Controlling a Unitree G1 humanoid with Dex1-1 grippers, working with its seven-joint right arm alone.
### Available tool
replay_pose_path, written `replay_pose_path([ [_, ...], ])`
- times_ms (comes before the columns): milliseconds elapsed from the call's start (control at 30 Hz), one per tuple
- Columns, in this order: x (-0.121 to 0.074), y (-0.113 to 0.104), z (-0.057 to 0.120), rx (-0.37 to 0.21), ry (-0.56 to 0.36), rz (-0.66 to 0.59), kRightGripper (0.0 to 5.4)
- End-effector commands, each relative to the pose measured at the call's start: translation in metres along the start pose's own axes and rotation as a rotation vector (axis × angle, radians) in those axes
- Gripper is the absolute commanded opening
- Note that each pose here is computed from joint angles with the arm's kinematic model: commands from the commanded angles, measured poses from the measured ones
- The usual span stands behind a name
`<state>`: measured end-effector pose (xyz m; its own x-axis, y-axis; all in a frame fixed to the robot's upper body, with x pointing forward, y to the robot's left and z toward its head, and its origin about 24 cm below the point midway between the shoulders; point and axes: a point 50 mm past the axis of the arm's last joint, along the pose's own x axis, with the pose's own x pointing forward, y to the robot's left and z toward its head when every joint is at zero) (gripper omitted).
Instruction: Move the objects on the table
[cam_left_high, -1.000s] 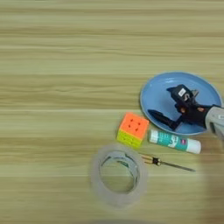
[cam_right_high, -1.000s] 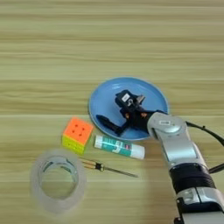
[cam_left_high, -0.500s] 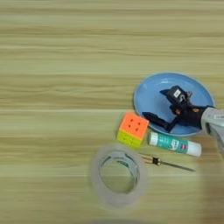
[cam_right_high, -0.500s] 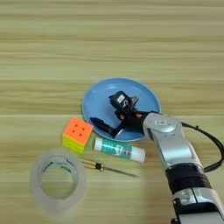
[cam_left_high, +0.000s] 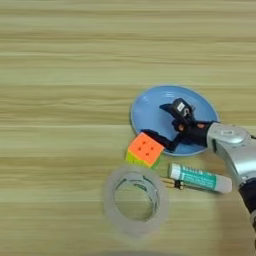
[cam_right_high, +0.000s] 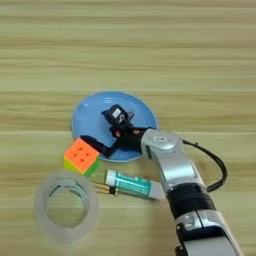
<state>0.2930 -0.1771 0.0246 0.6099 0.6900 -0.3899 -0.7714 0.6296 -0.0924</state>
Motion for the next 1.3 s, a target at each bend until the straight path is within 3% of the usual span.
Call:
replay_pose_path([
  [33, 0.008, -0.004, 0.025, -0.053, -0.064, -0.001, 5.39],
  [600, 0.031, 0.036, 0.034, -0.012, -0.126, 0.128, 5.39],
  [900, 0.032, 0.034, 0.034, -0.017, -0.128, 0.103, 5.39],
  [1300, 0.029, 0.021, 0.052, -0.016, -0.225, 0.037, 5.39],
])
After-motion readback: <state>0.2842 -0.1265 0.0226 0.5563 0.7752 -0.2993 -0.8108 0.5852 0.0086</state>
